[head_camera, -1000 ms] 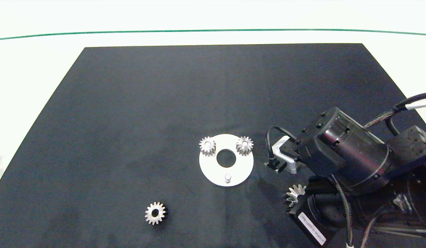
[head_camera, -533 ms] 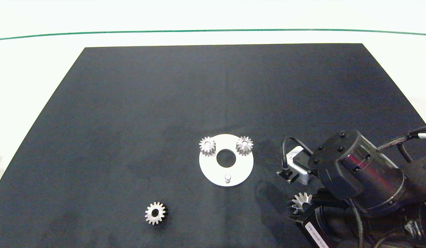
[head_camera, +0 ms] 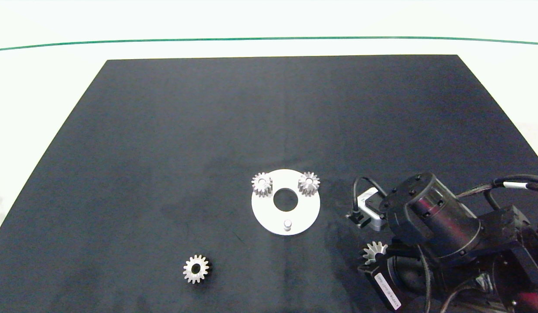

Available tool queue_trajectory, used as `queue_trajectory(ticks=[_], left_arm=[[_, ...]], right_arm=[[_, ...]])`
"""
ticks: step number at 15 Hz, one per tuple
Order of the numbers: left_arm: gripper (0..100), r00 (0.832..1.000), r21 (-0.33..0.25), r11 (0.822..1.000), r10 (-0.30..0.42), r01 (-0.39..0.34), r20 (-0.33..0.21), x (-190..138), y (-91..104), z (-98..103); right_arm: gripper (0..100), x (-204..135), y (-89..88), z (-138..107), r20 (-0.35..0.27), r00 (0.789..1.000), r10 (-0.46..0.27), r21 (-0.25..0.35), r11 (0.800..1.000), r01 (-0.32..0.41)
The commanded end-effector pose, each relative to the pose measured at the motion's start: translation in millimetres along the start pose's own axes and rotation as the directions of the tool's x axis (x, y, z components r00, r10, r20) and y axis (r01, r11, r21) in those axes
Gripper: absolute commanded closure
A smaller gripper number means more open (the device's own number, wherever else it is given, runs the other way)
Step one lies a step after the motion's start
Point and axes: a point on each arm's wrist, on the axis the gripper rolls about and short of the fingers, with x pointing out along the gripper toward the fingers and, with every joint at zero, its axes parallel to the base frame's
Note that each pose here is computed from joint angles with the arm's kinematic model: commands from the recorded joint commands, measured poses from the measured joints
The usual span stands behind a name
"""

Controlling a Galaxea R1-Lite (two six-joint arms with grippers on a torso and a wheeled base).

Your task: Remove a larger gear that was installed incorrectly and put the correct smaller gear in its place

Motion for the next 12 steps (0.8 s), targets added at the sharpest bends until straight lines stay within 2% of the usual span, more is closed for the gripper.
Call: queue_trajectory(ticks=[1,10,11,12], left_arm=[[0,1.000,-0.001,1.000,0.003,-0.003,-0.008,0.2,0.2,-1.0],[0,1.000,0.000,1.000,0.002,-0.002,-0.016,1.7,0.0,-1.2],[0,1.000,0.000,1.000,0.004,-0.004,-0.015,1.7,0.1,-1.2],[0,1.000,0.000,1.000,0.004,-0.004,-0.015,1.7,0.1,-1.2]], right_arm=[[100,12.1,2.4,0.2,-0.027,1.000,0.010,0.001,1.000,-0.010],[100,20.7,1.2,1.7,-0.036,0.999,0.011,0.015,1.000,-0.011],[0,20.0,0.8,1.4,-0.034,0.999,0.012,0.016,1.000,-0.011],[0,20.2,0.9,1.0,-0.036,0.999,0.011,0.015,1.000,-0.011]])
